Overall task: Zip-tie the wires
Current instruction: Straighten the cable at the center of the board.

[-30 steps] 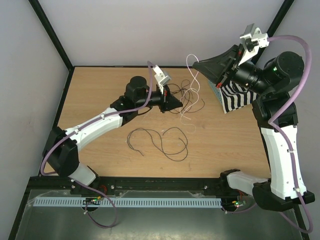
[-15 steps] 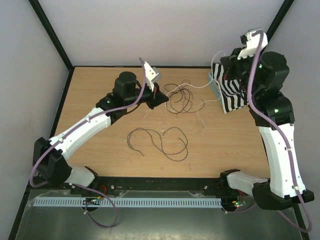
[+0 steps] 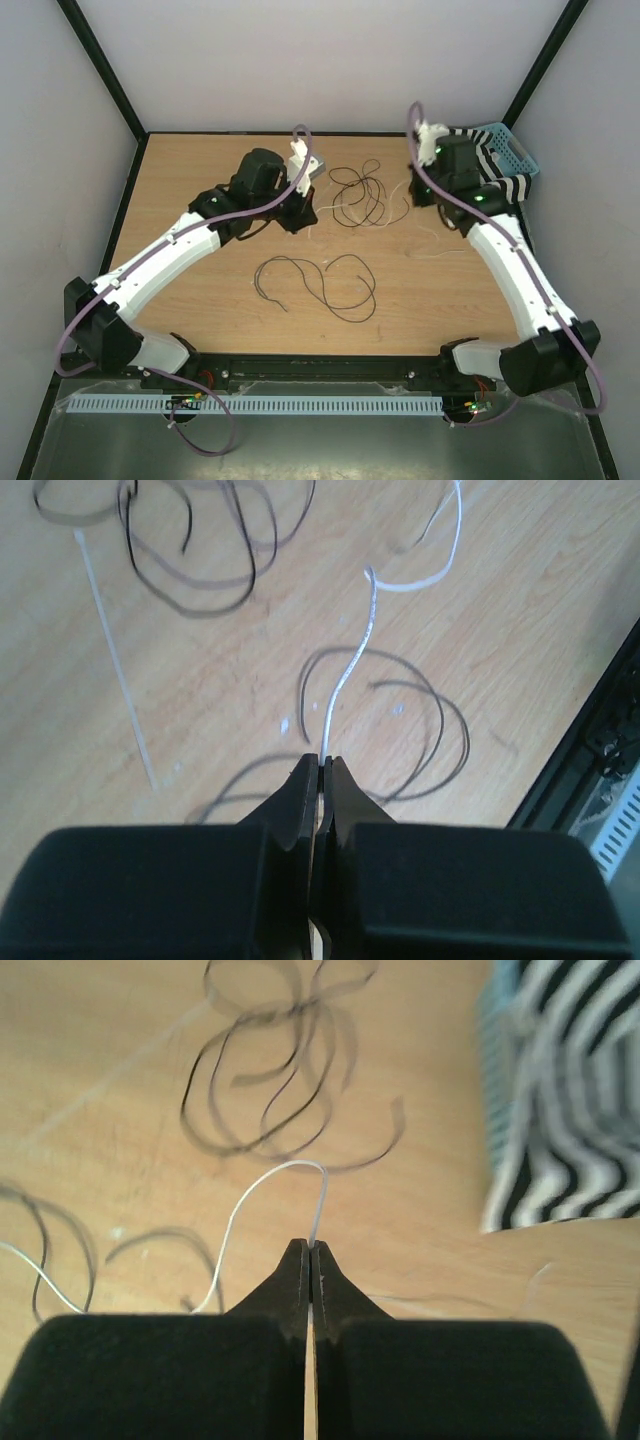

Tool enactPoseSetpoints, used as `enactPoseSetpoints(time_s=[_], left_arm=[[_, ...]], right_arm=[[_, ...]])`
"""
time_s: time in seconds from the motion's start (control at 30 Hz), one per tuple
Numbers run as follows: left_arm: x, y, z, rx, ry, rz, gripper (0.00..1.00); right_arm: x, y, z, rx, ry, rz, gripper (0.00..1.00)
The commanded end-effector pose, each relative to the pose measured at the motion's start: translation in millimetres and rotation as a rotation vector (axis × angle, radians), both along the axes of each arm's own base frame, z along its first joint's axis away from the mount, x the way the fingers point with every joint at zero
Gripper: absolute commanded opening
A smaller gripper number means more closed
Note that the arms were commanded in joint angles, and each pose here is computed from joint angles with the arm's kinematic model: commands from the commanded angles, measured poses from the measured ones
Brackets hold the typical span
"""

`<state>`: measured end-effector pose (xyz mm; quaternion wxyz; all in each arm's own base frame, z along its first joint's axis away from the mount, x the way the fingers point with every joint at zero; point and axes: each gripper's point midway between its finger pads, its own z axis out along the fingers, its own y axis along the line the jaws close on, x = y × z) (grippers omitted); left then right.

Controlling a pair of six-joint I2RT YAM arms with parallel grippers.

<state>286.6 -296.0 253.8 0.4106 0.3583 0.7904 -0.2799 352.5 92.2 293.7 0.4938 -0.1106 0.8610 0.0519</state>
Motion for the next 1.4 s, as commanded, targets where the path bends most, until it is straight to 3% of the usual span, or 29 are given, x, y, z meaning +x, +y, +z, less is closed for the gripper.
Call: enactPoseSetpoints(time_s=[0.0,0.2,0.63,1.0,1.2,1.37], left_arm=[[-8,36,-52,0.08,0.219,0.108,0.0],[-20,83,-107,0.07,0.474,0.226,0.0],[-25,133,-147,0.136,0.591,0.435,0.0],[-38,176,-170,0.233,0.599,0.622,0.0],[-40,180,-176,0.25,0.614,0.646,0.0],[-48,189,-194,0.293,0.658,0.705,0.0]], right_arm=[[-19,50,-73,0.107,0.176,0.164,0.0],[-43,88,-143,0.172,0.325,0.274,0.04],[-110,149,-211,0.234,0.539,0.527,0.15],[-125,154,-228,0.242,0.6,0.568,0.19],[-122,150,-230,0.214,0.602,0.549,0.36],[-111,137,-219,0.149,0.547,0.485,0.61]])
